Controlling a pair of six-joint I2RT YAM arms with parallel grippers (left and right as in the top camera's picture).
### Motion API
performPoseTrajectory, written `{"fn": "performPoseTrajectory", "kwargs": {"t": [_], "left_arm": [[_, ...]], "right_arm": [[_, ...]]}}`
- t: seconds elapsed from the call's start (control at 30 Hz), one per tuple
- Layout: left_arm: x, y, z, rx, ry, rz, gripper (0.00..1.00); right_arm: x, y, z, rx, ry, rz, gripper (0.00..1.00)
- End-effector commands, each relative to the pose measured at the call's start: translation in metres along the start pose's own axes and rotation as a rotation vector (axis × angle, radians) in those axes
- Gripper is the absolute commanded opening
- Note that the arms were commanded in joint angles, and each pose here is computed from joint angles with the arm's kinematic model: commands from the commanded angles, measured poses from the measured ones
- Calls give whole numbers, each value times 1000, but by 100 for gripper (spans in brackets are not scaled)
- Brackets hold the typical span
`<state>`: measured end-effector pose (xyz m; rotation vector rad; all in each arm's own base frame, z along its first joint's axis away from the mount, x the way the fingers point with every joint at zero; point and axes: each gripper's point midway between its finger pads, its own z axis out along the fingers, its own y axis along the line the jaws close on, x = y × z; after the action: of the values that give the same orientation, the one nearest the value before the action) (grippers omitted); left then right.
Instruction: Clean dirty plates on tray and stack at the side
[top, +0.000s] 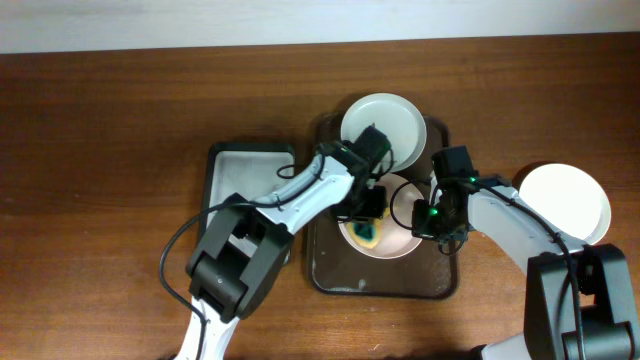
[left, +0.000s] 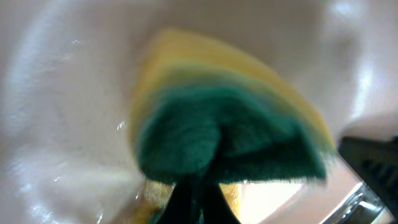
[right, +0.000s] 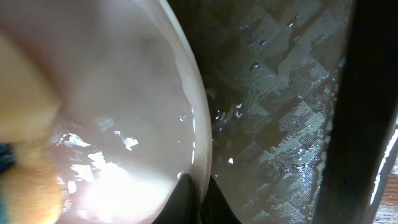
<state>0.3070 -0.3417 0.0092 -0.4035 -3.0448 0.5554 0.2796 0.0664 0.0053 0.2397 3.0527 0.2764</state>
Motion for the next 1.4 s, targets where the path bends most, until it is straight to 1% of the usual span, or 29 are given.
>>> {"fn": "performPoseTrajectory", "kwargs": {"t": [0.0, 0.1, 0.2, 0.27, 0.33, 0.47, 0.57, 0.63, 0.77, 0.8, 0.87, 0.93, 1.03, 1.1, 1.23, 1.3, 1.37], "left_arm": [[8, -25, 37, 87, 18, 98, 0], [-1, -39, 35, 156, -11, 117, 0], [-6, -43, 34, 169, -32, 127, 0], [-16, -49, 33, 193, -74, 142, 0], [-22, -54, 31, 212, -101, 126, 0], [-34, -76, 23, 322, -136, 103, 0], [-29, -87, 20, 385, -104, 78, 0], [-21, -98, 16, 454, -59, 91, 0], [-7, -110, 9, 540, 16, 104, 0], [7, -106, 10, 537, 86, 74, 0], [18, -96, 13, 501, 137, 48, 0], [25, -82, 13, 468, 177, 16, 0], [22, -61, 9, 444, 198, -27, 0], [12, -49, 2, 443, 179, -26, 0], [-19, -37, -36, 440, 71, 38, 0], [-26, -32, -52, 398, 28, 44, 0], [-25, -28, -57, 359, 17, 42, 0]], "right_arm": [[14, 6, 7, -20, 49, -108, 4], [15, 6, 7, -20, 53, -128, 4], [18, 13, 6, -67, 67, -199, 4], [22, 14, 6, -78, 81, -221, 4], [27, 18, 5, -106, 100, -253, 4], [31, 17, 5, -107, 115, -272, 4], [31, 17, 5, -107, 115, -272, 4], [30, 17, 5, -107, 114, -271, 4], [30, 17, 5, -107, 113, -271, 4], [30, 17, 5, -107, 113, -271, 4], [29, 17, 5, -103, 110, -269, 4], [28, 17, 5, -104, 104, -270, 4], [28, 17, 5, -101, 103, -258, 4], [28, 17, 5, -101, 103, -258, 4], [23, 13, 6, -71, 89, -190, 4], [21, 13, 6, -72, 79, -180, 4], [21, 13, 6, -70, 78, -174, 4]]}}
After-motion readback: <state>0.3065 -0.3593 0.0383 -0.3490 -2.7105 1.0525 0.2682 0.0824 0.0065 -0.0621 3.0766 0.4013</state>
